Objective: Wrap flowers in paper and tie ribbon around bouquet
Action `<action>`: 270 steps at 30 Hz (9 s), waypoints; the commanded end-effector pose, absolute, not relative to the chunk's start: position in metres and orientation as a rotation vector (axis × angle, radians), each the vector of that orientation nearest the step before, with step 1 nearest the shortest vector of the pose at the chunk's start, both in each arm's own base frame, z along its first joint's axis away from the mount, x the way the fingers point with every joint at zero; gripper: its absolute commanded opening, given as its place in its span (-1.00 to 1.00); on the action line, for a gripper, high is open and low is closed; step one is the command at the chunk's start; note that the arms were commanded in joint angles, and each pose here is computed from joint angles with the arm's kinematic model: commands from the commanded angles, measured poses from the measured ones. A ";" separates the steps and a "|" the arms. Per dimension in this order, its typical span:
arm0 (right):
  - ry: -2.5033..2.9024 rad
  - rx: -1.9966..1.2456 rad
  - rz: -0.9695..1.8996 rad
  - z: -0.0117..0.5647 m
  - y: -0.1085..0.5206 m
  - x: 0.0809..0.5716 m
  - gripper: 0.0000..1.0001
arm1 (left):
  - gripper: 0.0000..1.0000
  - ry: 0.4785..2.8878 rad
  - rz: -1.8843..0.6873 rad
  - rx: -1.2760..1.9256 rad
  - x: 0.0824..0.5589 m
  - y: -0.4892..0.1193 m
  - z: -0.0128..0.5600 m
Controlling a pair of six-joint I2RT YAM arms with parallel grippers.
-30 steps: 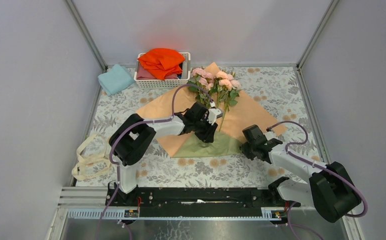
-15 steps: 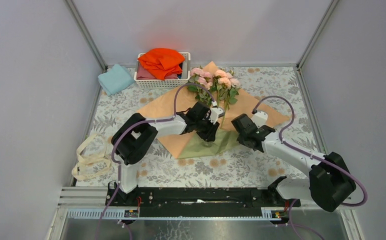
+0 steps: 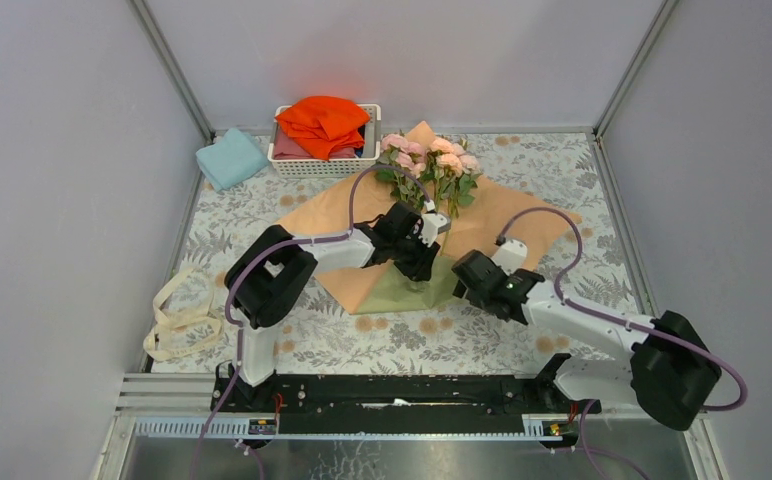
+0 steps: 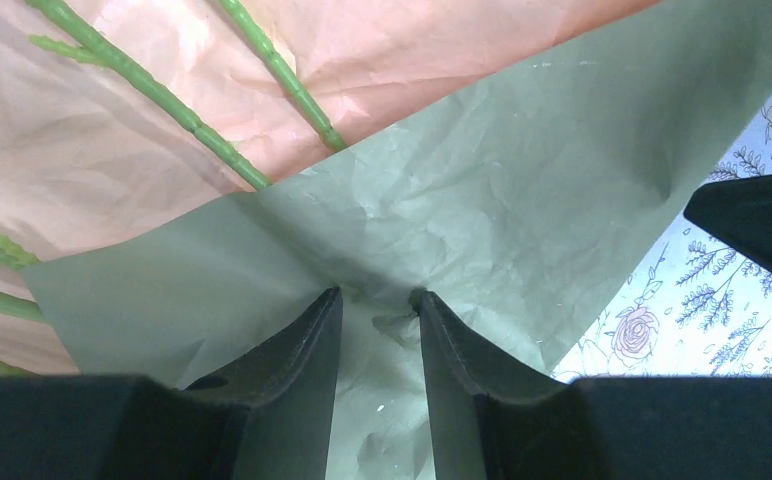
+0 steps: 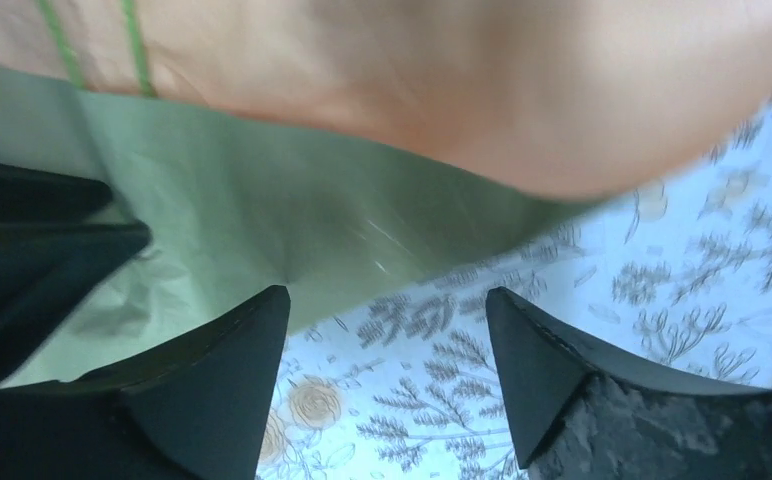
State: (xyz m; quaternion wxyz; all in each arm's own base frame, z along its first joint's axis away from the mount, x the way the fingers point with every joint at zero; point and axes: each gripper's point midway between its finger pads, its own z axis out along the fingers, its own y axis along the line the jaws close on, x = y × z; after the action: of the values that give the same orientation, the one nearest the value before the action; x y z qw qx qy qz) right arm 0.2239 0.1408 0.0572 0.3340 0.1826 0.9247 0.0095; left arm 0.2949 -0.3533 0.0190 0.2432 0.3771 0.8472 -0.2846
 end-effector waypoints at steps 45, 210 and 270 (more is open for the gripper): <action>2.014 -0.576 -0.462 0.086 0.229 0.268 -1.00 | -0.15 2.393 -0.693 1.021 0.317 -0.336 -0.010; 2.380 -0.380 1.082 0.099 0.281 0.271 -0.47 | -1.00 2.510 -0.886 0.703 0.335 -0.227 0.021; 2.563 -0.243 1.048 0.014 0.275 0.208 -0.65 | -0.71 2.436 -0.679 0.831 0.353 -0.224 0.057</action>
State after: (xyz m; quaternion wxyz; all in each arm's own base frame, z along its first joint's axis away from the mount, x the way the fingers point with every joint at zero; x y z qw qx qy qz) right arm 0.2068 0.2735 0.0112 0.1684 -0.1009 0.9089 0.3680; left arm 0.3367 -0.2265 0.0229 0.2006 0.2955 0.8996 -0.2513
